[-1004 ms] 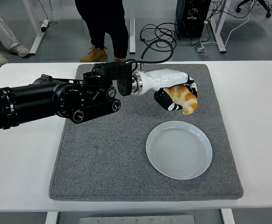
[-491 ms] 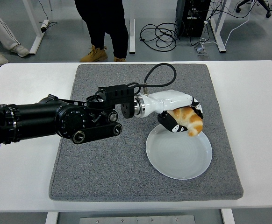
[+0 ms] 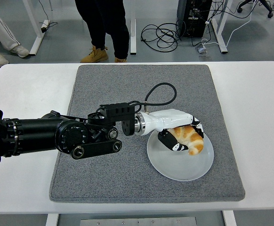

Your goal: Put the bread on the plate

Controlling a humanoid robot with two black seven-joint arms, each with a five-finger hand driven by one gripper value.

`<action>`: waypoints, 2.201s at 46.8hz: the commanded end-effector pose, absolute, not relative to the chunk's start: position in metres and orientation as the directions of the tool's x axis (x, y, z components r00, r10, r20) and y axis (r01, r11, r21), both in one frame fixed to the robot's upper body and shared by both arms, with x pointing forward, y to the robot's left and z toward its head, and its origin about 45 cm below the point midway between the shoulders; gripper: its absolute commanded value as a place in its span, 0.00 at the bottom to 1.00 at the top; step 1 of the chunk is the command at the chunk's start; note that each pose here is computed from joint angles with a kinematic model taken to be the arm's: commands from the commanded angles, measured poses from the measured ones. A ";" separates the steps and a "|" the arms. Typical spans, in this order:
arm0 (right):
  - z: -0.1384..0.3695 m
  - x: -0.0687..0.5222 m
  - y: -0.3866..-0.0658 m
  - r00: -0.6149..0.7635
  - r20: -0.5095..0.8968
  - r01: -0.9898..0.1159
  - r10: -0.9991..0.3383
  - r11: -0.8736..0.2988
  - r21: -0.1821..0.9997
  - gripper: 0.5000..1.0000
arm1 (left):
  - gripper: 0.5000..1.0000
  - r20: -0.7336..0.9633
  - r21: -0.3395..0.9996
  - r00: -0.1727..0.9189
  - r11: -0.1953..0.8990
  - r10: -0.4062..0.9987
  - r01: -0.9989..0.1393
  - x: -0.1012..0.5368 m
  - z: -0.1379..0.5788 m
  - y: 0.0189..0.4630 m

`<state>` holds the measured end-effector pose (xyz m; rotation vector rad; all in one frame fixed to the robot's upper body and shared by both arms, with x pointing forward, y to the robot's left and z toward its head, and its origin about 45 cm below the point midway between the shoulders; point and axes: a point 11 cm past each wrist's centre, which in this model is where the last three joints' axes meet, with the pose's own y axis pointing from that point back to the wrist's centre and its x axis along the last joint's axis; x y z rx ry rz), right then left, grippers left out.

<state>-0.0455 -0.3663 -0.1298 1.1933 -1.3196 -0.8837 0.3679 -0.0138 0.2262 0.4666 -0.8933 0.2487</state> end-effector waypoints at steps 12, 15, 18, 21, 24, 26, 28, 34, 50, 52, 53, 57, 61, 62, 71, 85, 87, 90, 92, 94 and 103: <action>-0.130 -0.045 -0.366 0.104 0.233 -0.152 -0.967 0.216 0.965 1.00 | 0.18 0.765 0.307 0.644 0.864 0.024 -0.398 0.361 0.209 -0.009; -0.130 -0.045 -0.366 0.102 0.233 -0.154 -0.967 0.216 0.964 1.00 | 0.25 0.761 0.309 0.648 0.863 0.028 -0.400 0.360 0.207 -0.008; -0.130 -0.046 -0.366 0.102 0.233 -0.152 -0.967 0.216 0.964 1.00 | 0.33 0.756 0.312 0.654 0.861 0.031 -0.401 0.360 0.205 -0.008; -0.130 -0.045 -0.366 0.104 0.231 -0.154 -0.967 0.214 0.965 1.00 | 0.40 0.751 0.312 0.659 0.861 0.035 -0.402 0.359 0.204 -0.007; -0.130 -0.046 -0.366 0.102 0.233 -0.152 -0.967 0.216 0.964 1.00 | 0.47 0.749 0.314 0.662 0.859 0.038 -0.404 0.359 0.203 -0.007; -0.130 -0.046 -0.366 0.102 0.231 -0.152 -0.968 0.214 0.965 1.00 | 0.53 0.747 0.315 0.664 0.858 0.039 -0.405 0.359 0.203 -0.007; -0.130 -0.045 -0.366 0.104 0.231 -0.154 -0.967 0.214 0.965 1.00 | 0.59 0.743 0.316 0.668 0.858 0.042 -0.405 0.358 0.201 -0.006; -0.130 -0.046 -0.366 0.102 0.233 -0.152 -0.967 0.216 0.964 1.00 | 0.67 0.741 0.317 0.670 0.857 0.043 -0.407 0.358 0.200 -0.006; -0.130 -0.045 -0.366 0.102 0.233 -0.154 -0.967 0.216 0.964 1.00 | 0.74 0.739 0.314 0.672 0.860 0.045 -0.402 0.356 0.202 -0.009; -0.130 -0.046 -0.366 0.104 0.232 -0.152 -0.967 0.216 0.965 1.00 | 0.75 0.735 0.312 0.676 0.866 0.042 -0.392 0.352 0.203 -0.011; -0.130 -0.045 -0.366 0.102 0.233 -0.154 -0.967 0.216 0.964 1.00 | 0.75 0.734 0.310 0.678 0.869 0.039 -0.385 0.350 0.204 -0.013; -0.130 -0.046 -0.366 0.104 0.232 -0.152 -0.967 0.216 0.965 1.00 | 0.76 0.730 0.303 0.683 0.881 0.030 -0.363 0.344 0.208 -0.018; -0.130 -0.045 -0.366 0.102 0.233 -0.154 -0.967 0.216 0.964 1.00 | 0.76 0.718 0.295 0.694 0.885 0.045 -0.362 0.343 0.212 -0.021; -0.130 -0.046 -0.366 0.102 0.233 -0.152 -0.967 0.216 0.964 1.00 | 0.77 0.715 0.290 0.697 0.885 0.052 -0.364 0.343 0.214 -0.021; -0.130 -0.046 -0.366 0.102 0.233 -0.152 -0.967 0.216 0.964 1.00 | 0.80 0.706 0.286 0.703 0.872 0.089 -0.397 0.354 0.218 -0.011; -0.130 -0.045 -0.366 0.102 0.233 -0.154 -0.967 0.216 0.964 1.00 | 0.80 0.693 0.218 0.692 0.855 0.204 -0.471 0.376 0.242 0.002; -0.130 -0.045 -0.366 0.102 0.233 -0.154 -0.967 0.216 0.964 1.00 | 0.81 0.677 0.209 0.698 0.847 0.235 -0.488 0.380 0.246 0.006; -0.130 -0.046 -0.366 0.104 0.232 -0.152 -0.967 0.216 0.965 1.00 | 0.81 0.647 0.197 0.707 0.834 0.285 -0.516 0.386 0.250 0.011; -0.130 -0.045 -0.366 0.102 0.233 -0.154 -0.967 0.216 0.964 1.00 | 0.81 0.623 0.188 0.713 0.824 0.321 -0.535 0.391 0.254 0.015; -0.130 -0.045 -0.366 0.102 0.233 -0.154 -0.967 0.216 0.964 1.00 | 0.81 0.602 0.182 0.718 0.815 0.351 -0.551 0.394 0.256 0.019; -0.130 -0.046 -0.366 0.102 0.231 -0.152 -0.968 0.214 0.965 1.00 | 0.81 0.541 0.140 0.698 0.768 0.470 -0.625 0.413 0.271 0.041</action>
